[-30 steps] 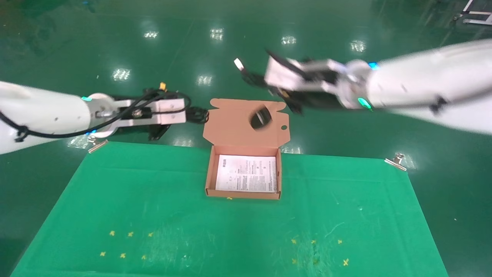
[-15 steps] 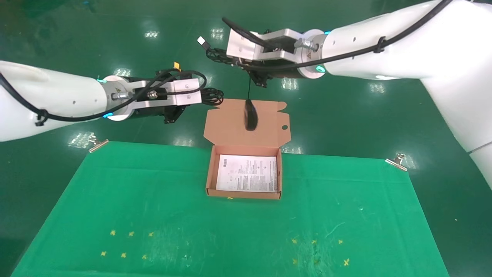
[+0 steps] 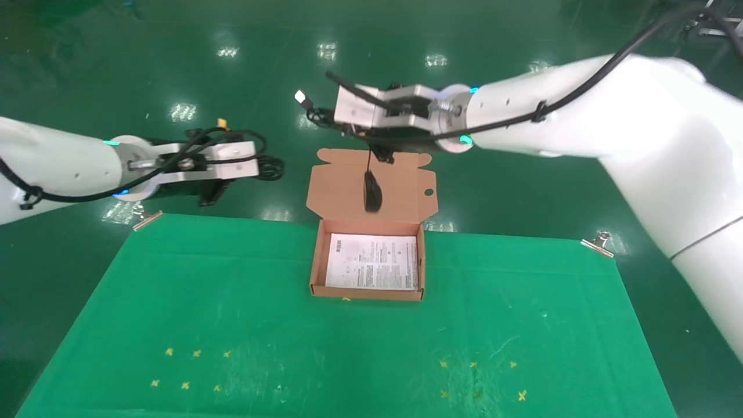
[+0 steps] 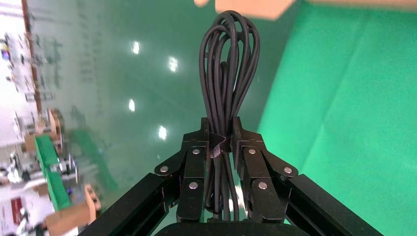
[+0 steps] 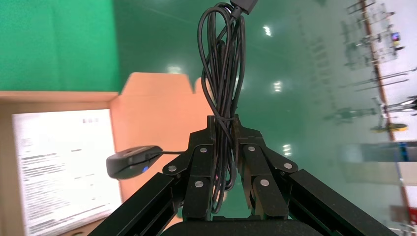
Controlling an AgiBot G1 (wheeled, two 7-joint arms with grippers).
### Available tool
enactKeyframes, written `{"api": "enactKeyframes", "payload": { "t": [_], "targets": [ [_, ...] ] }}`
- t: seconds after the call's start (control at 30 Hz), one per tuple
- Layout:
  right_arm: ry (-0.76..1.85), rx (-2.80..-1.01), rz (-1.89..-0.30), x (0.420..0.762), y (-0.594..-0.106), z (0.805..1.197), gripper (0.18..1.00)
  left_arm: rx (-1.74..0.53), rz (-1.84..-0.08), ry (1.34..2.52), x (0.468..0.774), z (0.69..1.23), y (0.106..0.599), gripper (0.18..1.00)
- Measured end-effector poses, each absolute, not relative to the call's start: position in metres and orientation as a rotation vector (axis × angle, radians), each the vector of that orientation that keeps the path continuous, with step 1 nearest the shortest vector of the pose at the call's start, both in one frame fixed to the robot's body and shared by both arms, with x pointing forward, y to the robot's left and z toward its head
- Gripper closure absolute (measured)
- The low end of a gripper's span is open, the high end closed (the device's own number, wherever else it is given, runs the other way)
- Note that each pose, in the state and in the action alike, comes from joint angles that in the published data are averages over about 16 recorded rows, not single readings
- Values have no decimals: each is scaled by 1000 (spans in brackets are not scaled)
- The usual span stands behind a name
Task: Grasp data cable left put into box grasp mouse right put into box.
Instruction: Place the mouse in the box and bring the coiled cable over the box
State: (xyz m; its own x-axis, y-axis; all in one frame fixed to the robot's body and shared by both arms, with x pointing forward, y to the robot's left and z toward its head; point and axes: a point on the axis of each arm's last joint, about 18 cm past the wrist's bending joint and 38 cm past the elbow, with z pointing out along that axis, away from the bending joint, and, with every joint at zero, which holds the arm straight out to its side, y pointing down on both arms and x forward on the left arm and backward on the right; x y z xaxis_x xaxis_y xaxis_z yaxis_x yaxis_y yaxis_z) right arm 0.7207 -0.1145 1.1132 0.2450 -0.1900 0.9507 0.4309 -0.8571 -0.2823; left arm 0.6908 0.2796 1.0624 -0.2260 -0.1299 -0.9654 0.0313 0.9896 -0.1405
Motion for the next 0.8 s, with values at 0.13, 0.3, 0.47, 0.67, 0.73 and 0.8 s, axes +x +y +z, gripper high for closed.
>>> {"api": "enactKeyframes", "payload": {
  "t": [0.13,0.3,0.47,0.67,0.73,0.8],
  "targets": [
    [-215,-2053,-1618,725,-110,1096,945,-113,-111,1803,689,1059,288,919],
    [-214,-2077,-1571,729,-103,1074,945,-143,-78,1808,687,1056,293,919],
    [-215,-2088,-1529,730,-95,1057,945,-156,-67,1809,685,1055,294,919],
    [-209,-2088,-1490,731,-87,1042,945,-158,-66,1807,684,1054,293,919],
    [-201,-2089,-1479,732,-86,1037,945,-158,-66,1807,684,1054,293,919],
    [-189,-2093,-1470,733,-86,1033,945,-158,-65,1807,683,1054,293,919]
  ]
}}
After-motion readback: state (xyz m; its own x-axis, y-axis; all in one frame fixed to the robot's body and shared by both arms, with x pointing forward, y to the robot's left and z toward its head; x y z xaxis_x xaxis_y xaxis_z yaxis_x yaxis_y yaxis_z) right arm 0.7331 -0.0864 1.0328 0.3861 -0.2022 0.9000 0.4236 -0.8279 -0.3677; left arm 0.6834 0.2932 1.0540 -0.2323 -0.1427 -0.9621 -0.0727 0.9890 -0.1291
